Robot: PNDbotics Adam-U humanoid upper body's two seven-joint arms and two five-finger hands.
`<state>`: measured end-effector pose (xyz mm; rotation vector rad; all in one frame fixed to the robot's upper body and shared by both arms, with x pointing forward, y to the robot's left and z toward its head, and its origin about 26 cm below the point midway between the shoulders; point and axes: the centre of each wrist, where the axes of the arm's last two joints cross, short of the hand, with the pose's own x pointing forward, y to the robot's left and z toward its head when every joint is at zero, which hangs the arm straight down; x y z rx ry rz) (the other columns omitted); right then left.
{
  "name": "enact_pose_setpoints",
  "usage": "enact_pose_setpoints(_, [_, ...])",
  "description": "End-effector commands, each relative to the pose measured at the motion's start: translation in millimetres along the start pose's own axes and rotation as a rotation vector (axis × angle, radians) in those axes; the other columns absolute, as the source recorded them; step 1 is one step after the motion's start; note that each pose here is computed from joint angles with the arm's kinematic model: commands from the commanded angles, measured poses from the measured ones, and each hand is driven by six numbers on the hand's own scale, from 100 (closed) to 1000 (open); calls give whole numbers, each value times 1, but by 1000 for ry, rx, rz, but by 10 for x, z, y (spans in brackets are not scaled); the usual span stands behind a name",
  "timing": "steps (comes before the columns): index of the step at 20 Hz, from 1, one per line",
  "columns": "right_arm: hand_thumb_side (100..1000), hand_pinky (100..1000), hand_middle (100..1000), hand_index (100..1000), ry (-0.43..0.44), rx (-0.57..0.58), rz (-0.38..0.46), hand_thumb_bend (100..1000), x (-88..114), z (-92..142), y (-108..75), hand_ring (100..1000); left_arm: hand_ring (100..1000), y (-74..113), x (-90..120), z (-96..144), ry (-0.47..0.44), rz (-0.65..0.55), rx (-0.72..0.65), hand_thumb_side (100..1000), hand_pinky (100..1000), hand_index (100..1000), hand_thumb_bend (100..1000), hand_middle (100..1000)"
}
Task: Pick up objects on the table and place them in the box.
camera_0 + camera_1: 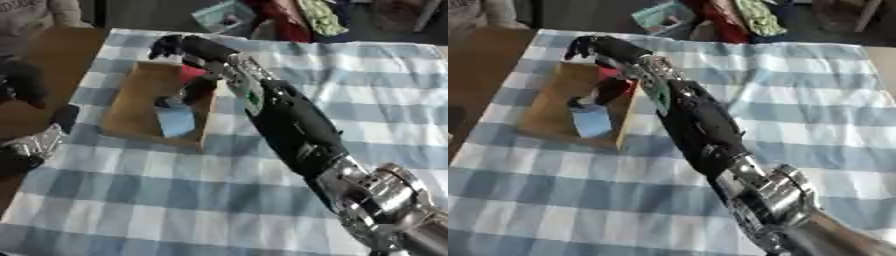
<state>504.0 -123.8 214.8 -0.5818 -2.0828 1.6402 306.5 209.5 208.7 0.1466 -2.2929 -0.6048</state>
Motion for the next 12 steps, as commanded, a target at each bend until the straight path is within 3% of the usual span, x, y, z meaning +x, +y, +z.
enact_pose_setpoints(1, [520, 775, 820, 844, -30, -67, 24, 487, -32, 11, -349, 748, 548, 68, 54, -22, -21, -24, 14, 100, 503, 641, 456, 515])
enact_pose_setpoints(12, [530, 747, 785, 835, -38, -169, -96, 418, -215, 487, -794, 695, 547, 107, -57, 34, 31, -46, 48, 100, 501, 640, 486, 514])
